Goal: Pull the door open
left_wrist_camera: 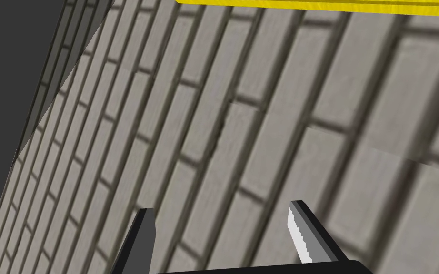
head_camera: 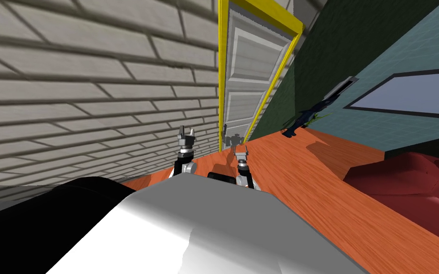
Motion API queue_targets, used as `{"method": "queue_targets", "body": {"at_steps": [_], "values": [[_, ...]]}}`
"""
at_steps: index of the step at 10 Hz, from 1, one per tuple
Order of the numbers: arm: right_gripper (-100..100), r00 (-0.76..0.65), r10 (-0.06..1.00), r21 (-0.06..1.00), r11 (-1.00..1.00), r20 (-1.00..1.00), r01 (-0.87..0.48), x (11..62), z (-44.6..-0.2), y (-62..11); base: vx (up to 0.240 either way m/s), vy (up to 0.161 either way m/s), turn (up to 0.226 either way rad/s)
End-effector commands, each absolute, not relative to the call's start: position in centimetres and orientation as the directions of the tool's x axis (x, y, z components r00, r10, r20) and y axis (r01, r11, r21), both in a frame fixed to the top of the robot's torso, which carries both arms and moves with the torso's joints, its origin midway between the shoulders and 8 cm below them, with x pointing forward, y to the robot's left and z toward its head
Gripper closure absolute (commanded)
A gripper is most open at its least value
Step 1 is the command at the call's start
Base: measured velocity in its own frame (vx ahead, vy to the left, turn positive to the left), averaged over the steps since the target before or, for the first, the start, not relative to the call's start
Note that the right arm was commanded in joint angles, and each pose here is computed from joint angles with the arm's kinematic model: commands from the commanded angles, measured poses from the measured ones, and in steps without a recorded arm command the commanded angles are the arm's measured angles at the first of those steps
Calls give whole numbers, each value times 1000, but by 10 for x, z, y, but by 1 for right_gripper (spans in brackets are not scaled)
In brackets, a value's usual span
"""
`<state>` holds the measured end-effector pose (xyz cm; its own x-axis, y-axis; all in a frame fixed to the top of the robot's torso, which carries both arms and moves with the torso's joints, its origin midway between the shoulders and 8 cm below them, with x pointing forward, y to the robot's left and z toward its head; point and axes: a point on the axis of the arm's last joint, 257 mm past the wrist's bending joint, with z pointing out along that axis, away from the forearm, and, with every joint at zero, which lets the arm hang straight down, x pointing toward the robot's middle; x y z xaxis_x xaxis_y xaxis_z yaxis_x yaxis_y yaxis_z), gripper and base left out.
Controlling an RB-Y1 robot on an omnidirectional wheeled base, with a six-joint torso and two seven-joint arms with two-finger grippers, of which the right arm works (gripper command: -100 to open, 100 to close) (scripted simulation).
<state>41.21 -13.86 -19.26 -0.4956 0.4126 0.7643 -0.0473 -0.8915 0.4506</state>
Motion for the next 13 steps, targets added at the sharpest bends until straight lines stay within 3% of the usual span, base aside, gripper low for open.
{"method": "queue_targets", "body": {"at_steps": [1, 13], "values": [[-100, -491, 359, 415, -910, 794, 6, 413, -205, -130, 108, 59, 22], [-100, -326, 81, 188, -932, 942, 311, 405, -307, -110, 104, 51, 23]]}}
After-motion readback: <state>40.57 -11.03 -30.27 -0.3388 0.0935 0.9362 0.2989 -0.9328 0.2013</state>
